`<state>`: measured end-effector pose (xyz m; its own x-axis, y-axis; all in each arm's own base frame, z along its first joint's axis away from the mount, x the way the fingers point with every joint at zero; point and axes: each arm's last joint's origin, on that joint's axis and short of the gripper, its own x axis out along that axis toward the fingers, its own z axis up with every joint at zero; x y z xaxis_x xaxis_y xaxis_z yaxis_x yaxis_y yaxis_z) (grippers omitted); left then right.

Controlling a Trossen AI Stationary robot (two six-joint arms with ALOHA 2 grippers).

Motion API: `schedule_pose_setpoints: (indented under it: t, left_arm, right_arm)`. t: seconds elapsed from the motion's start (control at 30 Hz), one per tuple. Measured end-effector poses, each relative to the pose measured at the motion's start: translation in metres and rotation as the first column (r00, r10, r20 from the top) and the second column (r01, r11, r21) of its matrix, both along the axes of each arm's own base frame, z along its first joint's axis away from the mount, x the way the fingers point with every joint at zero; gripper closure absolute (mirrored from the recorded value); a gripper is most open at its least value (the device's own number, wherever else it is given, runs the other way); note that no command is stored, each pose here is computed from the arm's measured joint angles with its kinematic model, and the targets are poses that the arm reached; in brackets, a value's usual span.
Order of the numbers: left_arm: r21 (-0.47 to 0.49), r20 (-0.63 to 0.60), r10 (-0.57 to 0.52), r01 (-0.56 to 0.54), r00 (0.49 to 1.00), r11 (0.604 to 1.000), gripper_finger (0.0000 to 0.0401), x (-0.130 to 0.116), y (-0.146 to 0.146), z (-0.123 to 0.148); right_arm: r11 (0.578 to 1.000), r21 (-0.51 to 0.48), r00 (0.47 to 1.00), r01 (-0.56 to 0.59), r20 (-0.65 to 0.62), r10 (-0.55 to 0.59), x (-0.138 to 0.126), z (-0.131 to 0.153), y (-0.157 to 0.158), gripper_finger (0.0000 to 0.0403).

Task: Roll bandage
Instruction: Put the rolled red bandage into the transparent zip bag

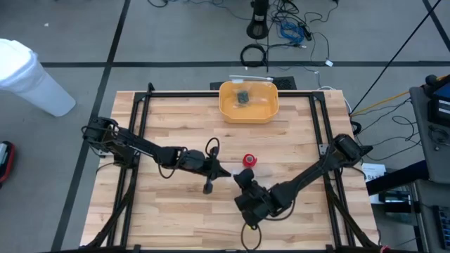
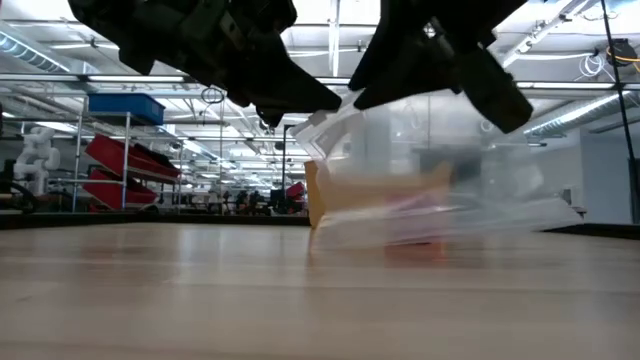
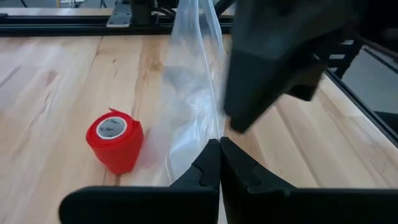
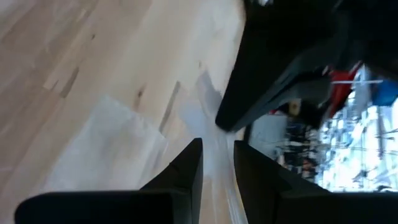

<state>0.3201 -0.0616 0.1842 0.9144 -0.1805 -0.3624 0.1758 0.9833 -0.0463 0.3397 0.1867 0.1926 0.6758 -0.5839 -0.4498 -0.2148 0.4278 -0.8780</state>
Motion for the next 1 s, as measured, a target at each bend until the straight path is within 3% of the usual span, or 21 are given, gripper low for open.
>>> schedule_pose_setpoints:
  t: [0.33,0.57,1.0]
  left_arm:
    - [0.0,-0.003,-0.001,0.001,1.0,1.0,0.0401,0.0,0.0,0.0]
    - [0.003,0.028,0.03,-0.03,0.999,1.0,0.0401,0.001,0.0,0.002]
    - [-0.028,0.04,0.097,-0.096,0.994,0.995,0.0401,0.002,0.001,0.004]
  right_arm:
    - [0.991,0.093,0.993,0.092,-0.088,-0.084,-0.004,-0.008,-0.018,0.0333]
    - [0.989,0.124,0.991,0.082,-0.118,-0.067,-0.006,-0.009,-0.016,0.0397]
    - [0.995,0.09,0.994,0.047,-0.098,-0.038,-0.009,-0.008,-0.007,0.0403]
